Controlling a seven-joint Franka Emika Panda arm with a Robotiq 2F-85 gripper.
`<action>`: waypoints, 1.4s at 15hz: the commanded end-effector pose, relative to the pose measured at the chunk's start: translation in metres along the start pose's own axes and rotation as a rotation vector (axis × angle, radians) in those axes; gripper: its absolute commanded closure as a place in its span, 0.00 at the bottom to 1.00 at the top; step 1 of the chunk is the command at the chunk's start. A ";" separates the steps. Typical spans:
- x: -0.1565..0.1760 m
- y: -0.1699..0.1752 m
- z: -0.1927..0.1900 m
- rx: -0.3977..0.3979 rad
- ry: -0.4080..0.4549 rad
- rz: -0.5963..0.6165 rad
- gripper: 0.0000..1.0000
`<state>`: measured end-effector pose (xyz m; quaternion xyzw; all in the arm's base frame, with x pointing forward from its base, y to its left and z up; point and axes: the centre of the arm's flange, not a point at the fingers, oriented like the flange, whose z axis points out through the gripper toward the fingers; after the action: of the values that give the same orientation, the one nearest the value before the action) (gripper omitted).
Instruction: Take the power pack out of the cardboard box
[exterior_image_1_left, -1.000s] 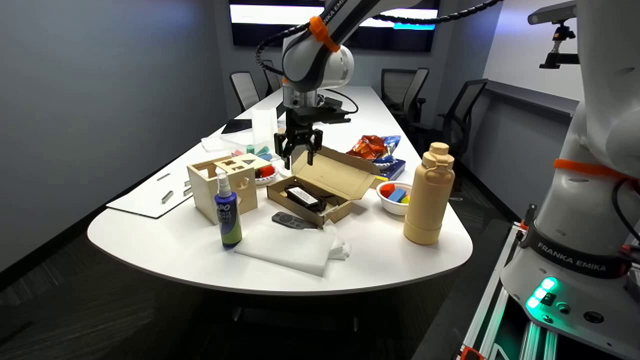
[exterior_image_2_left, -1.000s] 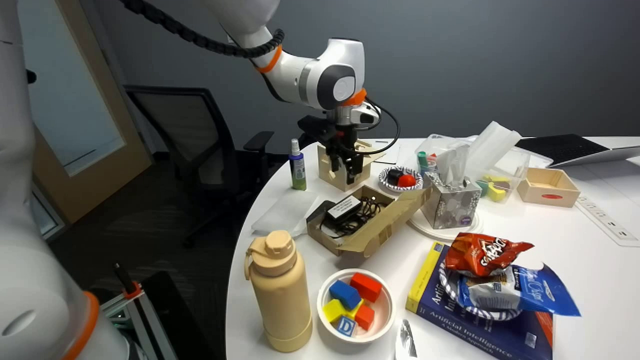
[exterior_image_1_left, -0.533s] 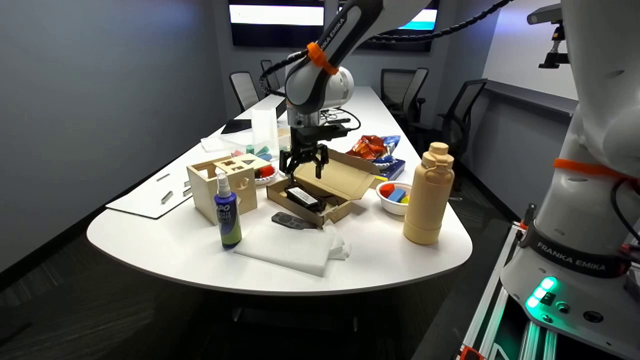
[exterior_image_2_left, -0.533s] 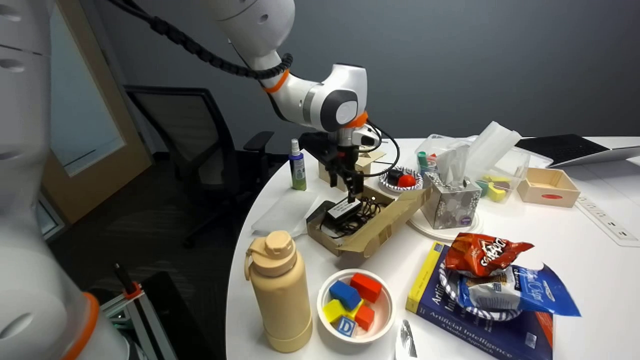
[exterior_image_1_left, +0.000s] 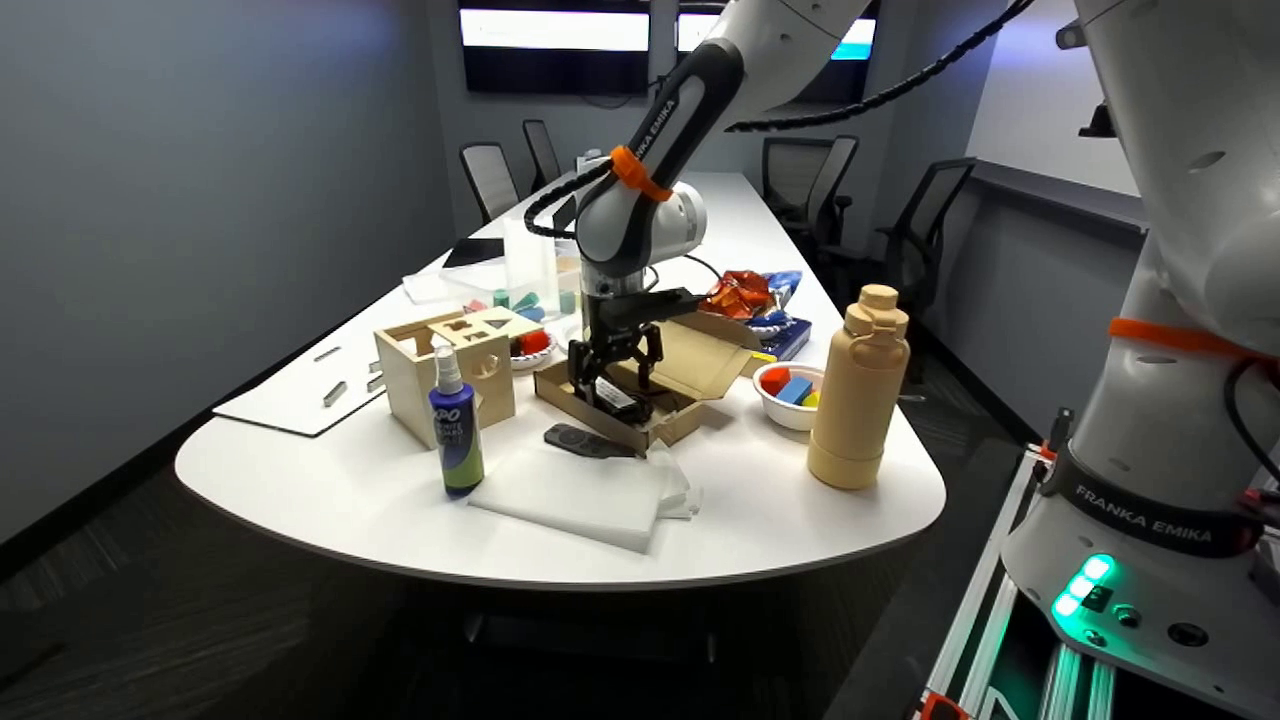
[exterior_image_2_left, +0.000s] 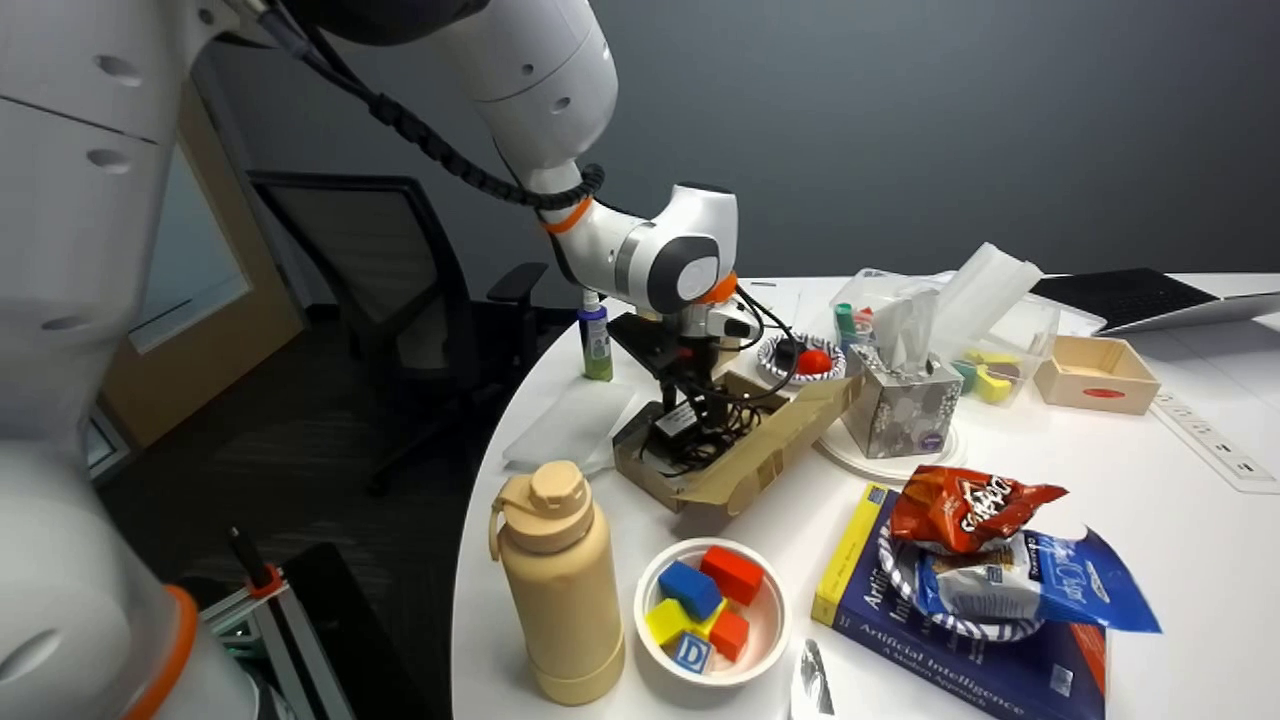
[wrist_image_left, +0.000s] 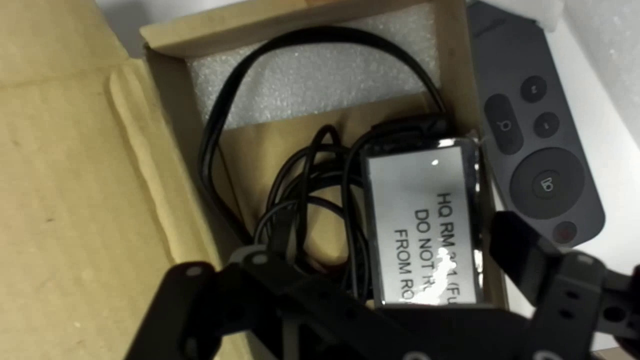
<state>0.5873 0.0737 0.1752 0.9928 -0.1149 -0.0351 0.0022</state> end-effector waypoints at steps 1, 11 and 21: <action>0.009 0.000 0.005 0.009 0.013 -0.001 0.00; 0.015 0.005 0.004 -0.037 0.038 -0.007 0.00; 0.009 -0.005 0.019 -0.071 0.045 -0.074 0.00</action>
<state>0.5922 0.0709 0.1646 0.9958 -0.0832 -0.0196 0.0329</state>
